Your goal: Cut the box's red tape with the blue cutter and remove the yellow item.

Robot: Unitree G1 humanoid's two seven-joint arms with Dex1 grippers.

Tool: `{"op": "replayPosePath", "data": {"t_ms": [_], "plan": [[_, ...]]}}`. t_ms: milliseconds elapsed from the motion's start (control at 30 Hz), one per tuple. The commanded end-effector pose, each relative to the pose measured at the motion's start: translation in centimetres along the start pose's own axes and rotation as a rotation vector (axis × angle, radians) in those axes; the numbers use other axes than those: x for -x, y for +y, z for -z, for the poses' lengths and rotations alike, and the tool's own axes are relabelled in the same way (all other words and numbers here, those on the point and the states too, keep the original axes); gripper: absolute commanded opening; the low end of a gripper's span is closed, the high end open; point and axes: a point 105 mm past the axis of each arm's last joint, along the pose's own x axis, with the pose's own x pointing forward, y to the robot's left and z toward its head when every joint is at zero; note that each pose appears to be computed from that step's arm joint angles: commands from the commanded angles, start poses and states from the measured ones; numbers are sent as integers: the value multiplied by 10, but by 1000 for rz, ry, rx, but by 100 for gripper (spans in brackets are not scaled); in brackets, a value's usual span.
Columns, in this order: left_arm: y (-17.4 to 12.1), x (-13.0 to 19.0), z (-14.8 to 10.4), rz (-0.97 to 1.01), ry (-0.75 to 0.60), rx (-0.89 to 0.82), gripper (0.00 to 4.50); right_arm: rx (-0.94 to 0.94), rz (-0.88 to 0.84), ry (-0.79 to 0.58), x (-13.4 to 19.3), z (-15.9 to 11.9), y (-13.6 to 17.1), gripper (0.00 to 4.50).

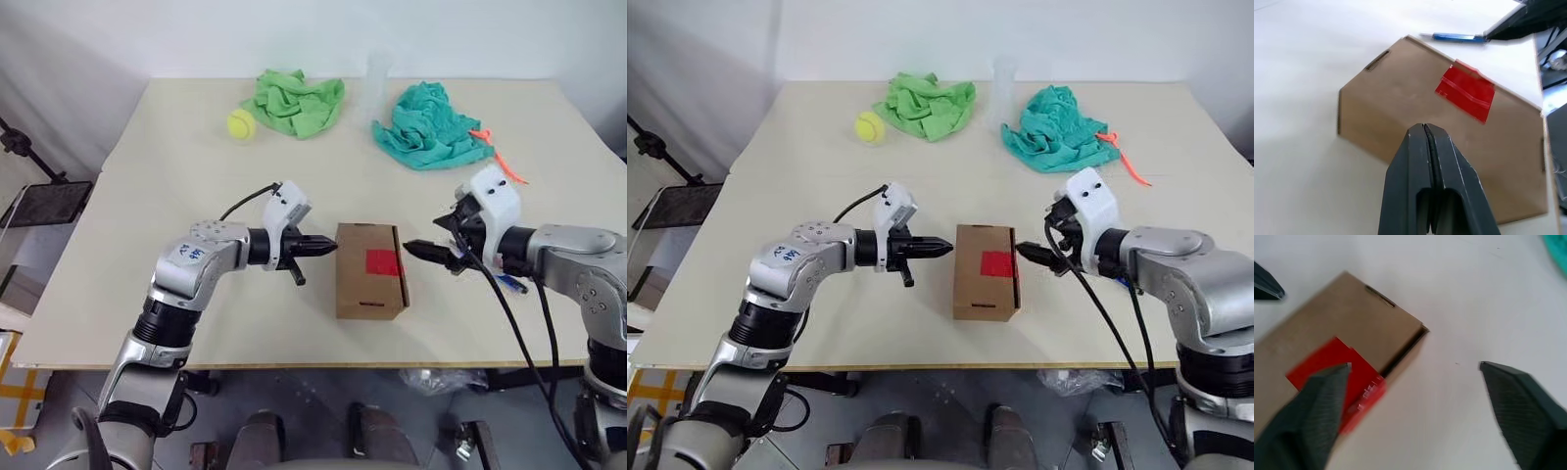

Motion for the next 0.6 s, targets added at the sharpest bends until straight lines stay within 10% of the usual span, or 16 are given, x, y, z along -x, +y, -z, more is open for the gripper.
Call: {"op": "replayPosePath", "data": {"t_ms": [33,600], "plan": [[0,-7,-6,5,0,-53,0,13,22,-31,4,-6,6,446],[0,-34,34,46,216,-216,0,-13,111,55,10,24,-10,446]]}}
